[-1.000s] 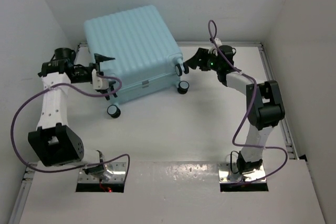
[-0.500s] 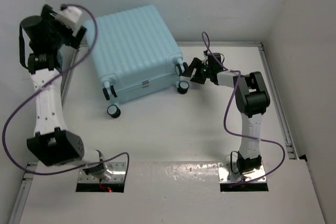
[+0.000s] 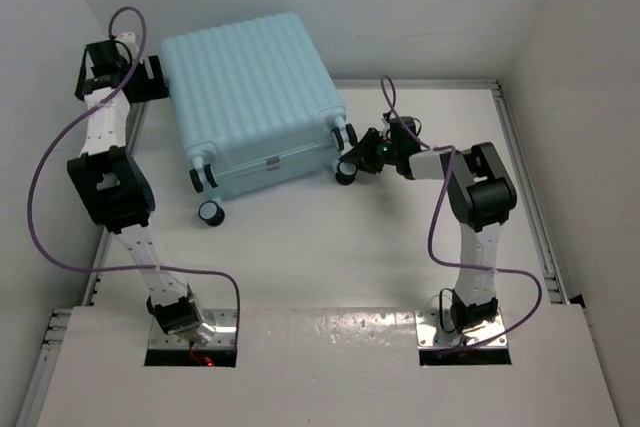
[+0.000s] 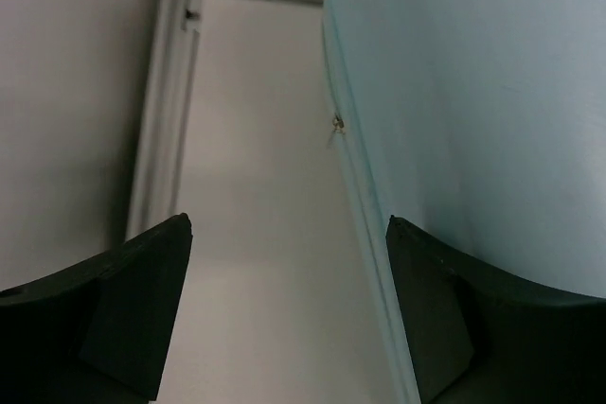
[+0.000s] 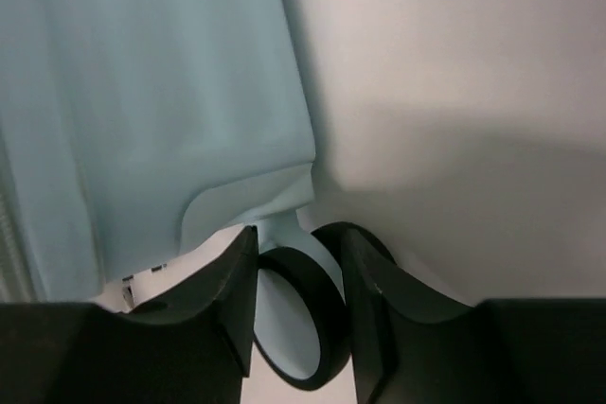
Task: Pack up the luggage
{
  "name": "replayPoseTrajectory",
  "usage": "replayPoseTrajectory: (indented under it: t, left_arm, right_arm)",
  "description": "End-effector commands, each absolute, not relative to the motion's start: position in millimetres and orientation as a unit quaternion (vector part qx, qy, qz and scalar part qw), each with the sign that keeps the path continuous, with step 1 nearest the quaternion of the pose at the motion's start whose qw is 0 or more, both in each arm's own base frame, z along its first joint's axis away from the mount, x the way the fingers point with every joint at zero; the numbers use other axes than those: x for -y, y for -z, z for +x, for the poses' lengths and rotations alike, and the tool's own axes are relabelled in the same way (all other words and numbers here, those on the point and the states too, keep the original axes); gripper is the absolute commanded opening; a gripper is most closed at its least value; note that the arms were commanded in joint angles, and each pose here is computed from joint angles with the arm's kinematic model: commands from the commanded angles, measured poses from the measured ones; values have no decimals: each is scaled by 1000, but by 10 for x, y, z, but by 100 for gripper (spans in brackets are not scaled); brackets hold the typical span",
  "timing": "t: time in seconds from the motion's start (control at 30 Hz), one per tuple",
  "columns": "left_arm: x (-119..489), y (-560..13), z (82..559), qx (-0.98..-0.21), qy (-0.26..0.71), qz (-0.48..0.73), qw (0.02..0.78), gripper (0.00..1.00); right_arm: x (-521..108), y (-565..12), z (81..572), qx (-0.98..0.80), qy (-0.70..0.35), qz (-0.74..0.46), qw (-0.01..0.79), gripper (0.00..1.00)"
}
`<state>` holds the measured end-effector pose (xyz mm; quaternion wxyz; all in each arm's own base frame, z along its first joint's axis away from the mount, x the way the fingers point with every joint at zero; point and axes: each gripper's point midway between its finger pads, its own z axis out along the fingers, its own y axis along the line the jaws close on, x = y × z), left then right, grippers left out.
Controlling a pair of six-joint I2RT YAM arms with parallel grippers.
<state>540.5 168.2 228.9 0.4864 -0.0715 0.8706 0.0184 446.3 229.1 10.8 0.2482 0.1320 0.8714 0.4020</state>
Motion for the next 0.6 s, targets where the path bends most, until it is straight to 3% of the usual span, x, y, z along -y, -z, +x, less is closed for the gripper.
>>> replayPoseTrajectory:
  t: [0.0,0.1,0.23,0.33,0.43,0.53,0.57]
  left_arm:
    - [-1496,-2203,5695,-863,14,-99,496,86]
    - [-1209,-2127,5925,-847,106,-66,516,83]
    - [-267,-1901,6144,-833,258,29,488,81]
    - [314,-1757,6124,-826,309,87,463,81]
    - [497,-1705,6168,-825,304,101,465,85]
    - [227,-1882,6380,-822,249,49,510,87]
    - [-166,-1962,6482,-822,191,-5,537,89]
  right_arm:
    - [-2451,184,3606,-901,-399,116,122,34]
    - [-2593,-41,3396,-894,-426,45,132,29]
    - [-2757,-428,3041,-870,-447,-112,175,20]
    - [-2791,-607,2700,-850,-464,-171,183,16]
    - [-2716,-759,2477,-833,-471,-210,200,20]
    - [-2532,-936,2471,-833,-457,-210,228,29]
    - [-2471,-1053,2514,-831,-452,-206,250,29]
